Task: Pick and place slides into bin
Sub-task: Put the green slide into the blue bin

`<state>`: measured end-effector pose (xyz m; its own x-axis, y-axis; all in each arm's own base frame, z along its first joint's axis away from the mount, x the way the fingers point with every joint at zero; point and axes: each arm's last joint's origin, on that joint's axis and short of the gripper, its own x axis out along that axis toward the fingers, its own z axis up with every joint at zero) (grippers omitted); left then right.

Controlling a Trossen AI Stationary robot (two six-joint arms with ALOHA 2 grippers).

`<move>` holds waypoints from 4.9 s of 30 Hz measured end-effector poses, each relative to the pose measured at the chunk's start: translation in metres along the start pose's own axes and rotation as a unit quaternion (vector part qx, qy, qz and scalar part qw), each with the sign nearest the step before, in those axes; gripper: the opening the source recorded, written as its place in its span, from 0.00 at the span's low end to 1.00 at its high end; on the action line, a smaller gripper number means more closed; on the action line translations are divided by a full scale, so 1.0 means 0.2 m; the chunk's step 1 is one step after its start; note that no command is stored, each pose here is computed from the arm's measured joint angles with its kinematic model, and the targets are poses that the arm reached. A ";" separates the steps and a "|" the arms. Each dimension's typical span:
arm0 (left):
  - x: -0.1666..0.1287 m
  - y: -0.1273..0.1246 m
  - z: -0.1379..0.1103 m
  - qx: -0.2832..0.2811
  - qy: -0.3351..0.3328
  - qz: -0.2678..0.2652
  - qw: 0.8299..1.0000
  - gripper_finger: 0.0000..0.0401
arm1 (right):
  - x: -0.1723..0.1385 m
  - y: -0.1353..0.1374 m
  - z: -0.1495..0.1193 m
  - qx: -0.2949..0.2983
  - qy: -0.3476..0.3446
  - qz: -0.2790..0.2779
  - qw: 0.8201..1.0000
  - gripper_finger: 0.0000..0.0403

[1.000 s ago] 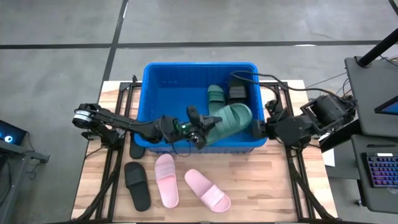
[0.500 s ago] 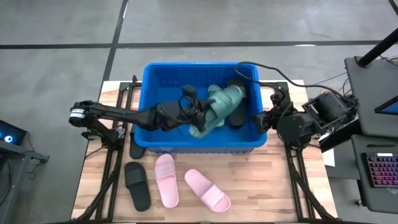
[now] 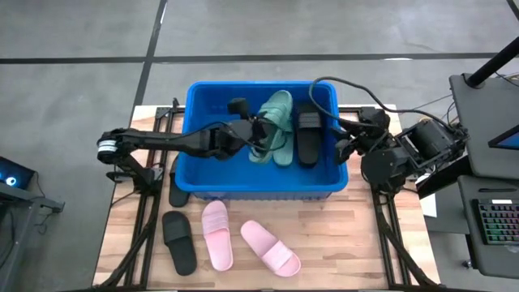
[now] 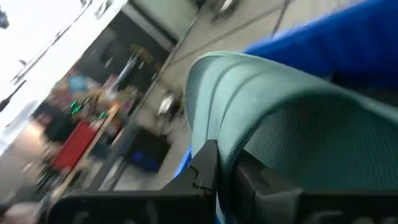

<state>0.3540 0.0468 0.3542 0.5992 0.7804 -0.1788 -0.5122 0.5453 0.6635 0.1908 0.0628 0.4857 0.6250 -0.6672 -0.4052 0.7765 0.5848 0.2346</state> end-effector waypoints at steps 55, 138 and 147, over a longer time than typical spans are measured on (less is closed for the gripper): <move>0.58 -0.44 -0.06 -0.024 0.216 0.024 0.976 0.00 | -0.07 -0.14 0.08 -0.108 0.017 0.036 0.993 0.33; 0.83 -0.52 -0.23 -0.106 0.175 -0.155 0.967 0.49 | -0.09 -0.18 0.10 -0.123 0.011 0.044 0.991 0.28; 0.76 -0.43 -0.16 -0.096 0.161 -0.175 0.967 0.54 | -0.10 -0.19 0.10 -0.120 0.010 0.045 0.992 0.27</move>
<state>0.4703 0.1285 0.2468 0.5498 0.5758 -0.6051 -0.4365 0.8157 0.3797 0.1515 0.0446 0.5031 0.6875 -0.5988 -0.4108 0.6741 0.7366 0.0544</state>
